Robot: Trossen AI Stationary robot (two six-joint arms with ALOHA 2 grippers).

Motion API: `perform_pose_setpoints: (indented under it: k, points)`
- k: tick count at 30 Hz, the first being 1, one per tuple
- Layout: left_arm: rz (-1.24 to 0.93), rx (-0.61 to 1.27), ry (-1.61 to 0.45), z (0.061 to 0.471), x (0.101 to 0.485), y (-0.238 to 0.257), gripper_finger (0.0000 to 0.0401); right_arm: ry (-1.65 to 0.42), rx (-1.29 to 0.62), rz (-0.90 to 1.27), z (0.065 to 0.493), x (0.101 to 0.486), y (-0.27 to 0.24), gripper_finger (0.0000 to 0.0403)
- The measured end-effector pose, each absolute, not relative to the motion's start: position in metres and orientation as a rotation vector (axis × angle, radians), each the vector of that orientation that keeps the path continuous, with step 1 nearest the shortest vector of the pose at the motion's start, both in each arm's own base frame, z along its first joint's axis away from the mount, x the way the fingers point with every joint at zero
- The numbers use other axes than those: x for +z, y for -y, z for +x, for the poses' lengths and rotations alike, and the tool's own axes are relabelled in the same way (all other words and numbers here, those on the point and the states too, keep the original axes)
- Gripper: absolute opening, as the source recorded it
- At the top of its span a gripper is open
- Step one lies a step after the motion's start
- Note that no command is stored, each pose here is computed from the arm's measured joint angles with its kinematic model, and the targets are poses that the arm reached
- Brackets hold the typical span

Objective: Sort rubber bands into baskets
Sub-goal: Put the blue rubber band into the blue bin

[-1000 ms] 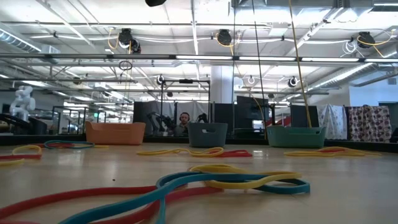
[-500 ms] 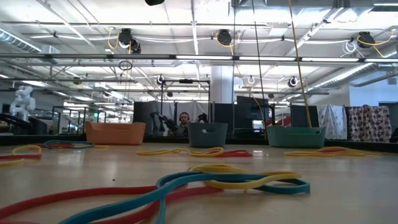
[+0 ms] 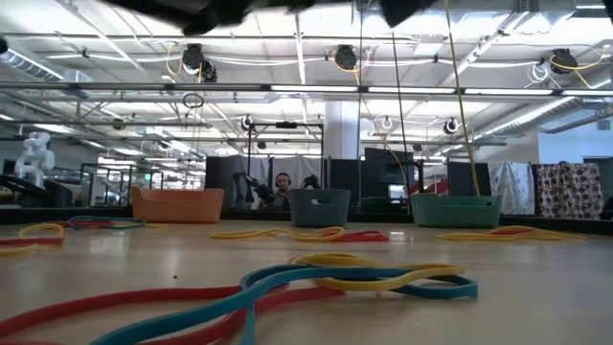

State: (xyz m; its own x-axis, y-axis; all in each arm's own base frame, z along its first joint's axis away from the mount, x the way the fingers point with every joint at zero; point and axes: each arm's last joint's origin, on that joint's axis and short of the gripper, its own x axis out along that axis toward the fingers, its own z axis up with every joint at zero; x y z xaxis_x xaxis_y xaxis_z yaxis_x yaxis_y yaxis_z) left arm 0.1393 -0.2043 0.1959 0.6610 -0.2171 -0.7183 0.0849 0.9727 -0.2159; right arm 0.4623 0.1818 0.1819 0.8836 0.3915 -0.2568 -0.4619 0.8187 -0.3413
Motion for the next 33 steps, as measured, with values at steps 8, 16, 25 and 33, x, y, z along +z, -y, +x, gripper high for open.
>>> perform_pose_setpoints:
  k: [8,16,25,33]
  points:
    - [-0.153,-0.218,-0.757,0.150,0.205,0.207,0.0008,-0.090,0.429,-0.406,0.470,0.179,-0.174,0.0139]
    - [-0.103,-0.198,-0.690,0.164,0.209,0.200,0.0010,-0.102,0.421,-0.361,0.471,0.179,-0.171,0.0139]
    - [-0.071,-0.227,-0.630,0.179,0.214,0.195,0.0010,-0.125,0.402,-0.385,0.471,0.177,-0.170,0.0139]
    - [-0.078,-0.222,-0.625,0.181,0.215,0.194,0.0011,-0.188,0.346,-0.389,0.471,0.172,-0.167,0.0126]
